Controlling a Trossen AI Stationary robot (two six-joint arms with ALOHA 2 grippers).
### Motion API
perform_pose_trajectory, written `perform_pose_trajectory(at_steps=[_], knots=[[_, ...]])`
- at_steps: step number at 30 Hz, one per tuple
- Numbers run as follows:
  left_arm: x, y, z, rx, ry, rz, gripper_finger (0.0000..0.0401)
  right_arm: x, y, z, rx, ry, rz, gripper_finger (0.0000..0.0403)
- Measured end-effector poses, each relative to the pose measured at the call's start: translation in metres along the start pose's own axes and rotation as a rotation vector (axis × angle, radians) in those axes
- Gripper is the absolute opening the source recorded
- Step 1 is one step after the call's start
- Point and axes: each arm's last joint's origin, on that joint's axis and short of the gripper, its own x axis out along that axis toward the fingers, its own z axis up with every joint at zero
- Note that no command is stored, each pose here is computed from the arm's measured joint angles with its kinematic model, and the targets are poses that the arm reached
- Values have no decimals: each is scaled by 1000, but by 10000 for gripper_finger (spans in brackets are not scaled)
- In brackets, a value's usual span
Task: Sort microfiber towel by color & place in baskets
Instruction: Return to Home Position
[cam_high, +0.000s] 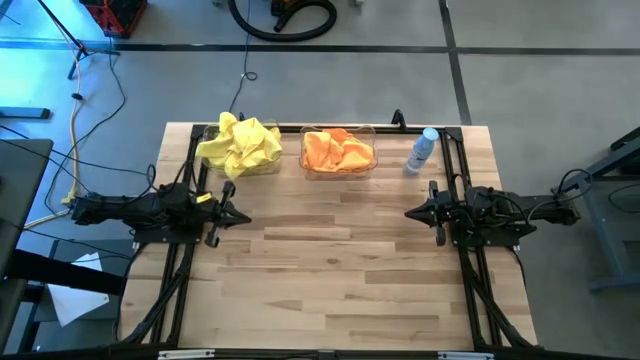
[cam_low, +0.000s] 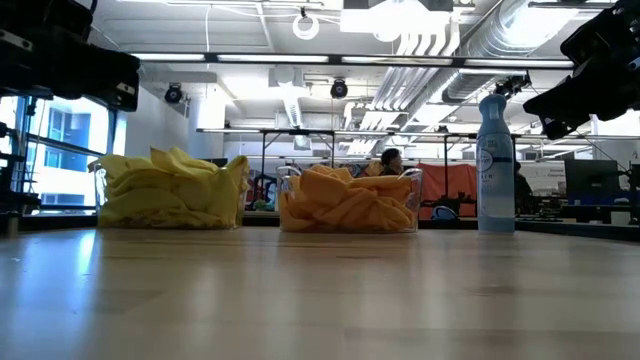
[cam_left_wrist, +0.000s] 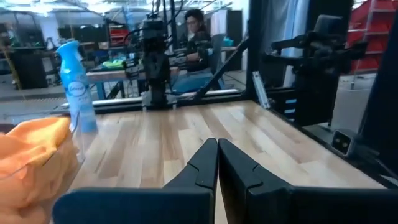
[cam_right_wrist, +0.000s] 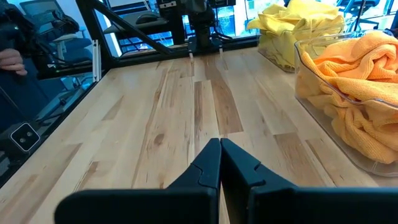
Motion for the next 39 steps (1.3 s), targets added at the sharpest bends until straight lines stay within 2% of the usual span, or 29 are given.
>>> perform_pose_trajectory(at_steps=[3, 8, 39], knots=[[0, 2, -2, -8, 19, 72, 0, 0, 0, 0, 0, 0, 0, 0], [0, 5, -3, -97, 26, 163, 1, 0, 0, 0, 0, 2, -1, 0], [0, 5, -3, -101, 26, 163, 1, 0, 0, 0, 0, 2, 3, 0]])
